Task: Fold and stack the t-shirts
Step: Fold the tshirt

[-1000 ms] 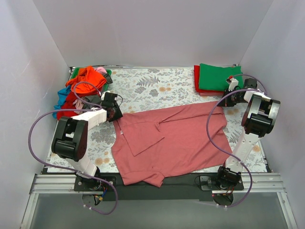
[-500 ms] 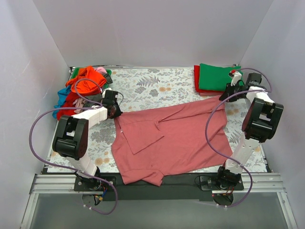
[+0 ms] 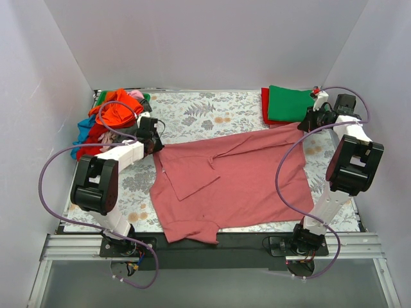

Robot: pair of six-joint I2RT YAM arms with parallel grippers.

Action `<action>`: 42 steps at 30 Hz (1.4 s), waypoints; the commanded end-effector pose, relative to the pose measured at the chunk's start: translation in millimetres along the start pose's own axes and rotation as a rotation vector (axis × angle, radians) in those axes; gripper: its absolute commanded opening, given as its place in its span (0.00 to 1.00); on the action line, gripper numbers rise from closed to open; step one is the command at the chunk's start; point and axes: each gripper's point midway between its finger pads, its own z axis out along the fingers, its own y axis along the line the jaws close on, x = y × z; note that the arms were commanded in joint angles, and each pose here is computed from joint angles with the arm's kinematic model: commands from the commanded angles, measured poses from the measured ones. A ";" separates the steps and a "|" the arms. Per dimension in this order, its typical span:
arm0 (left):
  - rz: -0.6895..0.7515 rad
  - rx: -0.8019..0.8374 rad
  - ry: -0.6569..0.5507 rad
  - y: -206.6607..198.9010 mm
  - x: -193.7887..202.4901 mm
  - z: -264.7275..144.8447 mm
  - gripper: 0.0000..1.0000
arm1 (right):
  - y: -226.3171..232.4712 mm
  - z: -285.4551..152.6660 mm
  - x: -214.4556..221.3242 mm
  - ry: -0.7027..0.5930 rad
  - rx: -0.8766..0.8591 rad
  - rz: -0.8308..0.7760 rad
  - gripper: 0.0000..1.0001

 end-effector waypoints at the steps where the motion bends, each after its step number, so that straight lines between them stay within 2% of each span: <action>1: -0.017 -0.003 -0.139 -3.9 -49.5 -5.5 0.00 | -12.7 -11.0 -39.4 -0.084 0.056 -0.078 0.01; 15: -0.017 0.046 -0.230 -25.7 -99.9 12.9 0.00 | -24.4 -2.3 -99.2 -0.198 0.081 -0.120 0.01; 21: -0.023 0.025 -0.209 -24.9 -108.0 44.2 0.00 | -34.2 17.9 -131.5 -0.234 0.105 -0.145 0.01; 25: -0.027 0.049 -0.214 -34.9 -123.1 58.5 0.00 | -41.6 27.5 -154.1 -0.263 0.128 -0.143 0.01; 28: -0.015 0.078 -0.181 -43.0 -119.6 70.6 0.00 | -42.9 34.8 -161.4 -0.267 0.142 -0.146 0.01; 29: -0.014 0.099 -0.189 -49.4 -128.3 69.8 0.07 | -47.3 35.6 -161.9 -0.263 0.170 -0.142 0.03; 31: -0.023 0.122 -0.160 -53.1 -126.7 72.9 0.26 | -46.1 38.0 -160.6 -0.252 0.187 -0.143 0.19; 32: -0.028 0.153 -0.163 -60.1 -133.5 67.8 0.43 | -47.7 36.6 -160.8 -0.247 0.208 -0.143 0.35; 33: -0.028 0.178 -0.175 -64.7 -141.3 58.7 0.48 | -44.6 33.0 -163.5 -0.248 0.217 -0.147 0.43; 35: -0.029 0.228 -0.203 -74.9 -155.1 41.8 0.55 | -42.6 28.4 -162.5 -0.241 0.239 -0.147 0.55; 36: -0.033 0.250 -0.236 -79.1 -168.5 23.9 0.56 | -37.2 20.4 -167.8 -0.250 0.247 -0.155 0.58; 39: -0.019 0.311 -0.263 -86.7 -178.0 -5.7 0.56 | -25.5 4.9 -167.6 -0.251 0.263 -0.162 0.61; 40: -0.013 0.358 -0.294 -92.3 -187.9 -31.2 0.56 | -22.5 0.6 -166.2 -0.250 0.263 -0.163 0.61; 41: 0.002 0.386 -0.303 -94.1 -188.3 -45.6 0.56 | -17.9 2.3 -153.5 -0.228 0.251 -0.156 0.61; 42: 0.007 0.396 -0.288 -90.6 -177.4 -51.9 0.56 | -8.5 -10.9 -159.6 -0.247 0.252 -0.175 0.62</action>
